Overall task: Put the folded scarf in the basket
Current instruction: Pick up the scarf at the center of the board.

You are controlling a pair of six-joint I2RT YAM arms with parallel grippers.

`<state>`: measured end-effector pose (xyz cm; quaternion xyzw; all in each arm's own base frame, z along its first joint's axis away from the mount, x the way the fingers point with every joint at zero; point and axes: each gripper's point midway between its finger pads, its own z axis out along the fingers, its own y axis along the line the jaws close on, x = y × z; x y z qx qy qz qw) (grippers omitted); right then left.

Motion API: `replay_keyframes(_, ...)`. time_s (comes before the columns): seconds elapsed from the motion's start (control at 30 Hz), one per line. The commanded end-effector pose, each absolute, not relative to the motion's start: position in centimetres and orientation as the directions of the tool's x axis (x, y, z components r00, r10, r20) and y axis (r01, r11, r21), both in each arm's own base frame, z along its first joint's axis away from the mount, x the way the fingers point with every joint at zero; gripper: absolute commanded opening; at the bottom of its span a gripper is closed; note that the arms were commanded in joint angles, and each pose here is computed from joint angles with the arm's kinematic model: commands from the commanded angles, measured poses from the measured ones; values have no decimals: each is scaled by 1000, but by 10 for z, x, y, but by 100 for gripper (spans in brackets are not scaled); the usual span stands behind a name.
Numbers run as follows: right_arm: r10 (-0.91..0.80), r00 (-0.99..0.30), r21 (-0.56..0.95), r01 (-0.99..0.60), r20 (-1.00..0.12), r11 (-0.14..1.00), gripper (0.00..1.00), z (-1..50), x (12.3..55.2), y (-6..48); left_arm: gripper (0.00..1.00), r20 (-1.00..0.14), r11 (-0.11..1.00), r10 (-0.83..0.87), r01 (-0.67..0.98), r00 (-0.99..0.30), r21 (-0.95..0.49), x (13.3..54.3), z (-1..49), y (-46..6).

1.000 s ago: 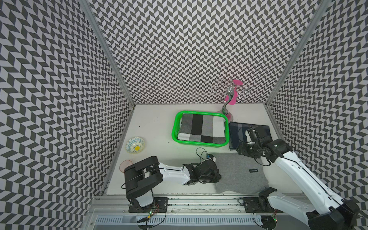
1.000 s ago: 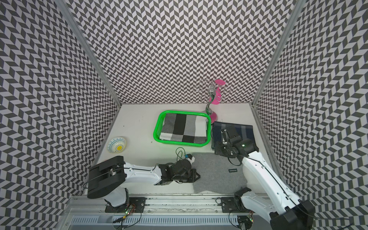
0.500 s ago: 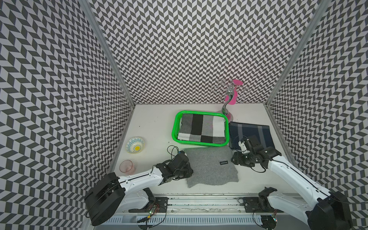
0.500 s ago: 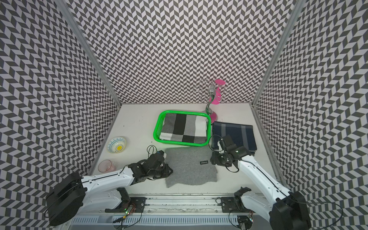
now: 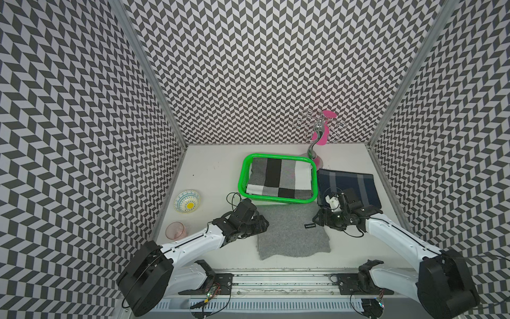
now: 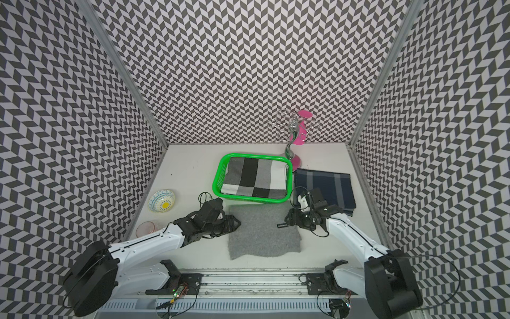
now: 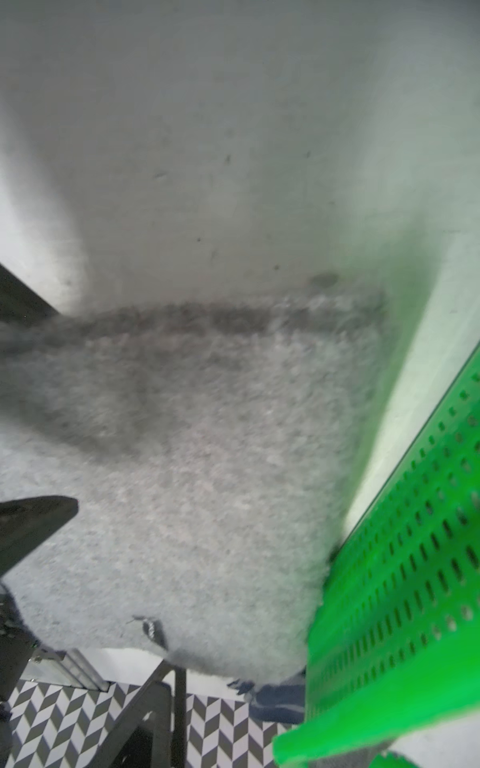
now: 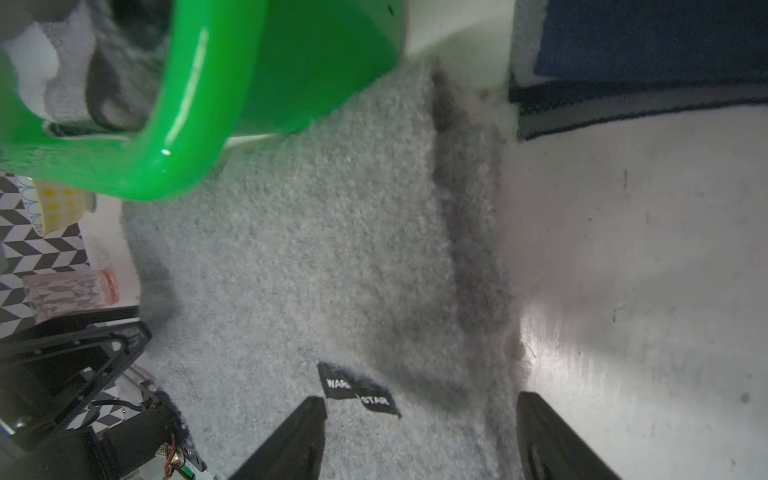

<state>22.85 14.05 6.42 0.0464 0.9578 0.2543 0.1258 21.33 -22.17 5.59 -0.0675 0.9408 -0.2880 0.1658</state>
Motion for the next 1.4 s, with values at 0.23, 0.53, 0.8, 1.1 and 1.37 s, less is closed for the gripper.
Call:
replay_keyframes(0.23, 118, -973, 550, -10, -198, 835, 74, 30, 234, 153, 64, -251, 815, -194, -14, -948, -579, 226, 39, -240)
replay_keyframes(0.53, 70, -981, 609, -56, -182, 791, 73, 24, 218, 167, 60, -246, 787, -187, 5, -951, -617, 216, 37, -256)
replay_keyframes(0.8, 51, -991, 595, -34, -125, 803, 73, 10, 215, 171, 53, -234, 785, -180, 4, -955, -620, 210, 29, -260)
replay_keyframes(1.1, -34, -992, 624, -104, -123, 774, 40, 12, 204, 185, 7, -256, 771, -165, 37, -953, -636, 214, 36, -268)
replay_keyframes(1.37, -16, -983, 626, -128, -182, 769, 5, 28, 209, 185, 0, -302, 771, -156, 76, -940, -633, 222, 57, -272)
